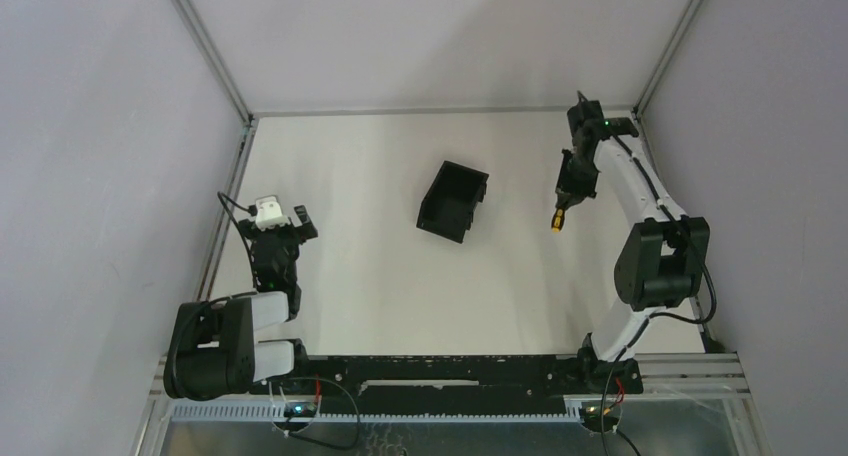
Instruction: Put the screwdriver in the bin
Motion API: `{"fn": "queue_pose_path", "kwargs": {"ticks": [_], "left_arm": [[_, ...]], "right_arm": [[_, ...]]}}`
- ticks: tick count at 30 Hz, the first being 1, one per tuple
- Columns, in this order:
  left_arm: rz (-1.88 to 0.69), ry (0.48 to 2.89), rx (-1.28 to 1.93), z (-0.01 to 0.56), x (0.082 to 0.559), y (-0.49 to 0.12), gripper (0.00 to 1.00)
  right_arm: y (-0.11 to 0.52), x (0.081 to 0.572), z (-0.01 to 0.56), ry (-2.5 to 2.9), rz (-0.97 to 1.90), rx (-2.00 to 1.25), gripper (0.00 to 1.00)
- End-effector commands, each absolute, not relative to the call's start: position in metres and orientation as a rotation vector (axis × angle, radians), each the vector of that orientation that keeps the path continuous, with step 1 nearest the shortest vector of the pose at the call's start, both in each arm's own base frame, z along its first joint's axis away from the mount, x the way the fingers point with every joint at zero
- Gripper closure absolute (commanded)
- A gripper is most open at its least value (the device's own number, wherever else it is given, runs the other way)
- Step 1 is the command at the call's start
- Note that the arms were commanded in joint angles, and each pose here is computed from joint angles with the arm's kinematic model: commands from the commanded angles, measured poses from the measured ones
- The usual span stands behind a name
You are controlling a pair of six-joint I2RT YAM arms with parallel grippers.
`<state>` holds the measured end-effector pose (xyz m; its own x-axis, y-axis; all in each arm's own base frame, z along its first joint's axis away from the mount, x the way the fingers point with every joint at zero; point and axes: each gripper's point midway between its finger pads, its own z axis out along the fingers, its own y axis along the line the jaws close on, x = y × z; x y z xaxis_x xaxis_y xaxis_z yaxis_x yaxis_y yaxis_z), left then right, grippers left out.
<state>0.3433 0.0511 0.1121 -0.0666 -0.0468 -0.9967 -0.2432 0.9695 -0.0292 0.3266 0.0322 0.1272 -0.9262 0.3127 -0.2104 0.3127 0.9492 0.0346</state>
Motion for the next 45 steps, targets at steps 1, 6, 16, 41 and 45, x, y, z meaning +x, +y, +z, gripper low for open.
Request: {"fn": "queue_pose_path", "kwargs": {"ticks": [1,6,16,41,45], "left_arm": [[0.173,1.566,-0.215,0.136,0.354,0.052,0.00],[0.172,1.566,-0.214,0.136,0.354,0.052,0.00],[0.173,1.566,-0.214,0.136,0.354,0.052,0.00],[0.172,1.565,-0.214,0.136,0.354,0.052,0.00],[0.172,1.566,-0.215,0.136,0.354,0.052,0.00]], "right_arm": [[0.031,0.311,0.162,2.939,0.027,0.473,1.00],[0.058,0.329,0.171,2.914,0.139,0.470,1.00],[0.215,0.389,0.183,2.797,0.342,0.109,1.00],[0.273,0.413,0.071,2.867,0.225,-0.041,0.72],[0.271,0.420,0.085,2.814,0.207,-0.029,0.64]]}}
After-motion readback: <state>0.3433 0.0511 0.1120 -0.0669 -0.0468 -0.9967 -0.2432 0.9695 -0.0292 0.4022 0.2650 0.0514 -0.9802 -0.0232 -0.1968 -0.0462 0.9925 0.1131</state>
